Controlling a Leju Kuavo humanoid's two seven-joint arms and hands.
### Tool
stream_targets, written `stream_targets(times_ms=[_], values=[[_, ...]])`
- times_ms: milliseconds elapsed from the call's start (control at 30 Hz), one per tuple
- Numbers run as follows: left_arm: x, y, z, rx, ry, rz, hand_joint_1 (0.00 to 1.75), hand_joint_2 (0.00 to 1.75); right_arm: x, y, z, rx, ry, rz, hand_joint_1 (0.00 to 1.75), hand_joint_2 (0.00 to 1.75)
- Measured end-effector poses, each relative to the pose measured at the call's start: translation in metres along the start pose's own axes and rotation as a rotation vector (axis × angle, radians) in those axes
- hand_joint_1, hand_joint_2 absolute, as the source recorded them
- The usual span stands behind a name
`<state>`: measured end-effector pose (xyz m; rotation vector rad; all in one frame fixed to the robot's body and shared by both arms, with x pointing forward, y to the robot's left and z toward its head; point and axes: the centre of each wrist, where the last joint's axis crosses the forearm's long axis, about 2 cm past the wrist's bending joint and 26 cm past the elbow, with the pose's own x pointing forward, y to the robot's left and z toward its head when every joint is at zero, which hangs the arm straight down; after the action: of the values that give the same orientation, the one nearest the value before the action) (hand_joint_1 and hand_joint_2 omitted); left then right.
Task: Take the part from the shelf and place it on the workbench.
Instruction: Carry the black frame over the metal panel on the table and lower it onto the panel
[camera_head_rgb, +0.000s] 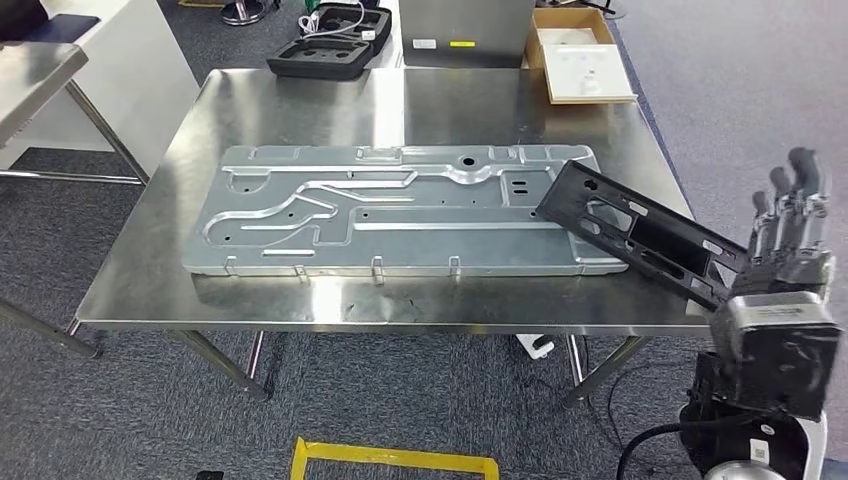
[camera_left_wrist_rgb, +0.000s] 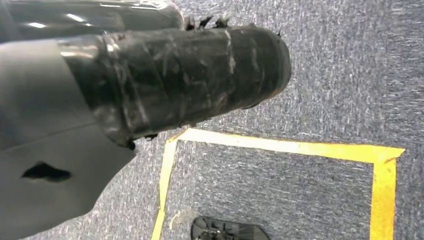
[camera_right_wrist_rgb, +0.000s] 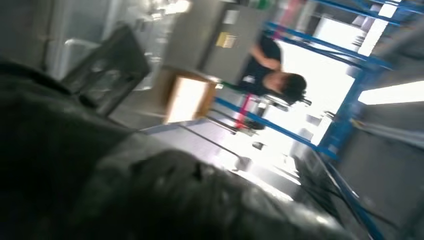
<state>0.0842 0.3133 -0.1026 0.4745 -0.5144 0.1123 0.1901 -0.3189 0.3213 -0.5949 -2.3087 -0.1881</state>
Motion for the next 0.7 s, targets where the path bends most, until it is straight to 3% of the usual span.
stream_targets(times_ms=[267,700], values=[[-0.001,-0.002,0.001,-0.016,0.011,0.003,0.00,0.00,0.023,-0.014,0.005,-0.130,-0.097,-0.087,0.00,0.00],[-0.002,-0.004,0.002,-0.017,0.026,0.004,0.00,0.00,0.041,-0.023,0.010,-0.272,-0.283,-0.034,0.00,0.00]])
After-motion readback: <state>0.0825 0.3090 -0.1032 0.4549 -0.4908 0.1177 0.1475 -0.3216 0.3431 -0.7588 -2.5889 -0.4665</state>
